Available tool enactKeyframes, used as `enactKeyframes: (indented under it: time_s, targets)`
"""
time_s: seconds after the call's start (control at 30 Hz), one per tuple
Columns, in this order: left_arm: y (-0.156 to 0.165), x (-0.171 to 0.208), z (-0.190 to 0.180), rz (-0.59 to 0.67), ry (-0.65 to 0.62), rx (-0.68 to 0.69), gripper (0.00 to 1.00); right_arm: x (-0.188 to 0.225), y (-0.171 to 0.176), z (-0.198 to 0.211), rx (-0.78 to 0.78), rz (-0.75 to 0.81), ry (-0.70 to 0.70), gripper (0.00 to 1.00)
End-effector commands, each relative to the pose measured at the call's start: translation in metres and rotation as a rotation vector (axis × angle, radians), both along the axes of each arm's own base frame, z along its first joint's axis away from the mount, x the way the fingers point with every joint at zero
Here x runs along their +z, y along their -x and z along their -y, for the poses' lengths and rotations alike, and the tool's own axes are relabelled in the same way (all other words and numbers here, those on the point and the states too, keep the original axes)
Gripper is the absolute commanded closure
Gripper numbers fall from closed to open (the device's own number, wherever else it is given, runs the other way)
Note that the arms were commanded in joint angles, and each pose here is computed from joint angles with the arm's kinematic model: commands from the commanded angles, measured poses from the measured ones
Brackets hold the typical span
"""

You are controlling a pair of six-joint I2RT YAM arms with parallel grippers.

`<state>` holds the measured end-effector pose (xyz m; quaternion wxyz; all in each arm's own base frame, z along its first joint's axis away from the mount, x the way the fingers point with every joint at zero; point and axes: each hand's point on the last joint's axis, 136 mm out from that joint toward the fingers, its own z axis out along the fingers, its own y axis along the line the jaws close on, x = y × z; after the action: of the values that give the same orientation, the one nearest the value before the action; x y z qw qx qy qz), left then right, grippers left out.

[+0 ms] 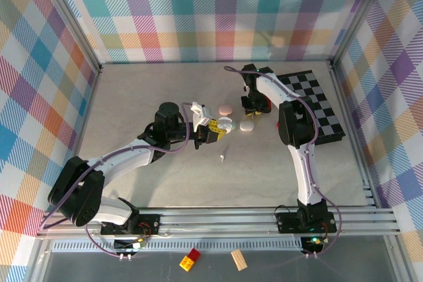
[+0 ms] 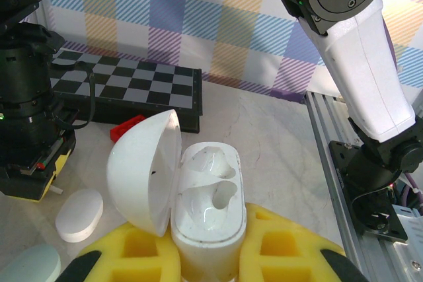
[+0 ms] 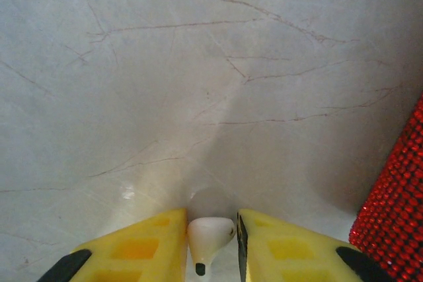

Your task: Insert the wireless bluetooth earbuds into the charging case

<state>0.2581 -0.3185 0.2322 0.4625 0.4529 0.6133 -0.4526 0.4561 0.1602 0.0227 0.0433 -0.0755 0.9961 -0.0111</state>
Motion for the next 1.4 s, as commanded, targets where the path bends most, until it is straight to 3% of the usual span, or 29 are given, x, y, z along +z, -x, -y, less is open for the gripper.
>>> enactKeyframes:
  time_s: [0.0, 0.67, 1.0, 1.37]
  targets:
    - [0.003, 0.008, -0.005, 0.03, 0.014, -0.004, 0.89, 0.002, 0.003, -0.003, -0.01, -0.011, -0.015, 0.77]
    - [-0.014, 0.007, -0.004, 0.035, 0.012, 0.065, 0.89, 0.084, -0.005, -0.012, -0.017, 0.374, -0.22, 0.78]
    - [-0.04, 0.003, 0.0, 0.002, 0.03, 0.171, 0.89, 0.157, 0.027, -0.016, -0.014, 0.617, -0.41, 0.78]
    - [-0.059, 0.001, 0.019, 0.03, -0.001, 0.282, 0.89, 0.241, 0.084, -0.031, 0.101, 0.813, -0.563, 0.78]
